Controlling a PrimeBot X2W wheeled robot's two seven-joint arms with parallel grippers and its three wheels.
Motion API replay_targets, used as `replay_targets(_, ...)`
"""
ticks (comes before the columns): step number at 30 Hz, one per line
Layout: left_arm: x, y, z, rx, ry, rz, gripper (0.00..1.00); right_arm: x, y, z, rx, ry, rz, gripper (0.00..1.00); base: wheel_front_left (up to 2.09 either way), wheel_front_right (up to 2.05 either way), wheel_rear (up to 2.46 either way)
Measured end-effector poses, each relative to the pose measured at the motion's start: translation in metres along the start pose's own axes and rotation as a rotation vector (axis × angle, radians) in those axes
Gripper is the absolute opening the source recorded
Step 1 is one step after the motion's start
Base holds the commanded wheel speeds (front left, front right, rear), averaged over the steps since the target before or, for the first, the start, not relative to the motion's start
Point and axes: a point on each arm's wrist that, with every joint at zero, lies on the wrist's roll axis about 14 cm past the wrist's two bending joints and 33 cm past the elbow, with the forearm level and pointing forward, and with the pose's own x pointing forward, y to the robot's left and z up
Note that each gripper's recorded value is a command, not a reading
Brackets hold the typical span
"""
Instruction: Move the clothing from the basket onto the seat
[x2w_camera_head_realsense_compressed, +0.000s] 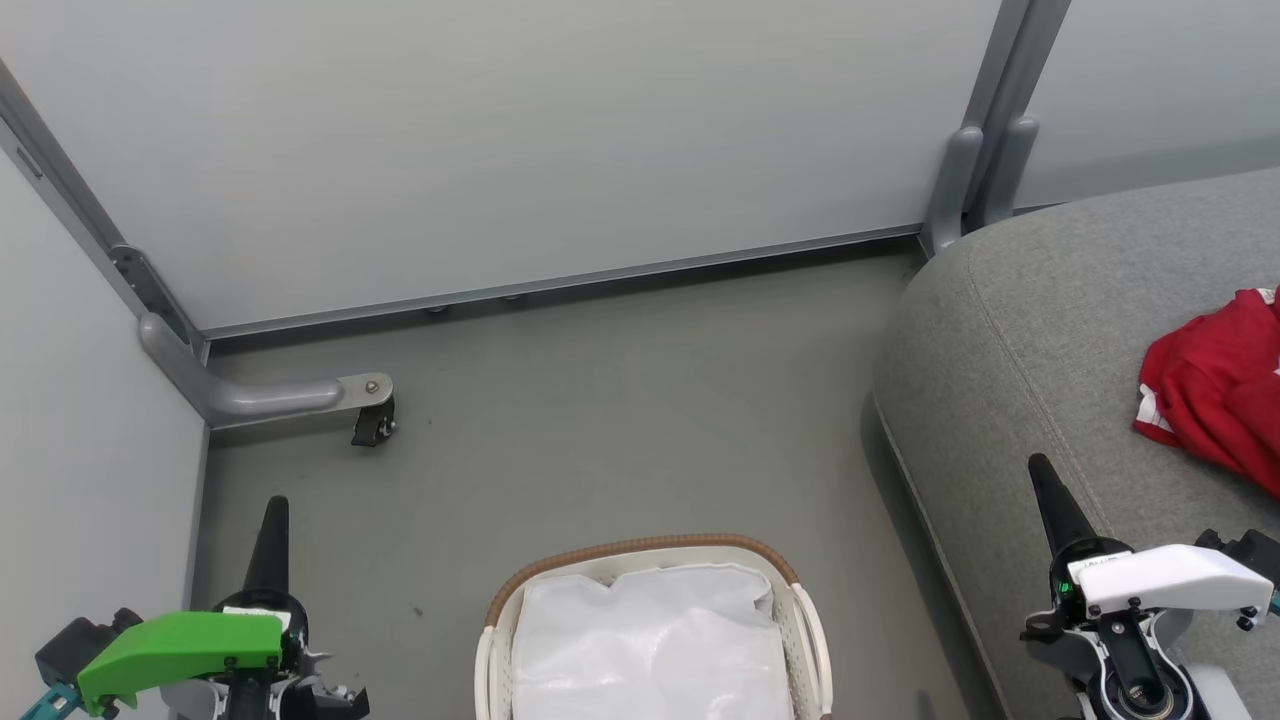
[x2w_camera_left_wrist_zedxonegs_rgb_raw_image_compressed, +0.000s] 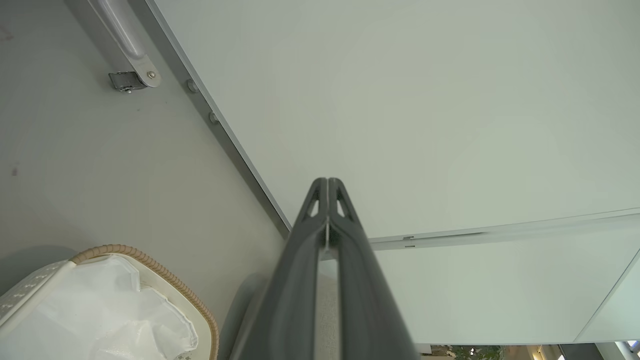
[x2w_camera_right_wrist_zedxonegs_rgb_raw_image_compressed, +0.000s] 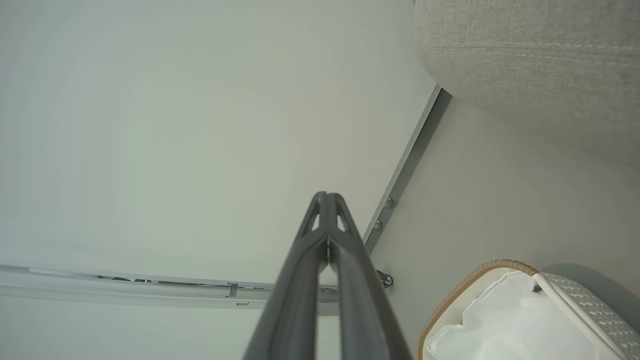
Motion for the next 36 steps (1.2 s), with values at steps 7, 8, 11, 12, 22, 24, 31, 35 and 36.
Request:
replay_targets(7,0.001,-0.005,0.002,-0.051,-0.001,-0.017,0.00,0.000,0.003,0.001,0.058,0.001,0.011,0.00,0.00,0.00,0.00)
replay_targets(8,0.001,-0.006,0.002,-0.062,0.000,-0.020,0.00,0.000,0.003,0.001,0.067,0.001,0.013,0.00,0.00,0.00,0.00)
replay_targets(11,0.001,-0.008,0.003,-0.081,-0.001,-0.025,0.00,0.000,0.005,0.002,0.091,0.002,0.018,0.00,0.00,0.00,0.00)
replay_targets(12,0.001,-0.008,0.003,-0.089,0.000,-0.027,0.00,0.000,0.005,0.002,0.099,0.003,0.019,0.00,0.00,0.00,0.00)
replay_targets(22,0.003,-0.015,0.006,-0.157,0.000,-0.052,0.00,0.000,0.010,0.004,0.172,0.004,0.037,0.00,0.00,0.00,0.00)
replay_targets(24,0.002,-0.016,0.007,-0.168,0.001,-0.055,0.00,0.000,0.011,0.004,0.185,0.003,0.040,0.00,0.00,0.00,0.00)
replay_targets(31,0.002,-0.020,0.009,-0.213,0.002,-0.070,0.00,0.000,0.014,0.005,0.233,0.007,0.053,0.00,0.00,0.00,0.00)
replay_targets(35,0.002,-0.023,0.010,-0.236,0.002,-0.081,0.00,0.000,0.015,0.006,0.261,0.007,0.060,0.00,0.00,0.00,0.00)
replay_targets(36,0.002,-0.024,0.010,-0.244,0.001,-0.084,0.00,0.000,0.016,0.006,0.268,0.007,0.062,0.00,0.00,0.00,0.00)
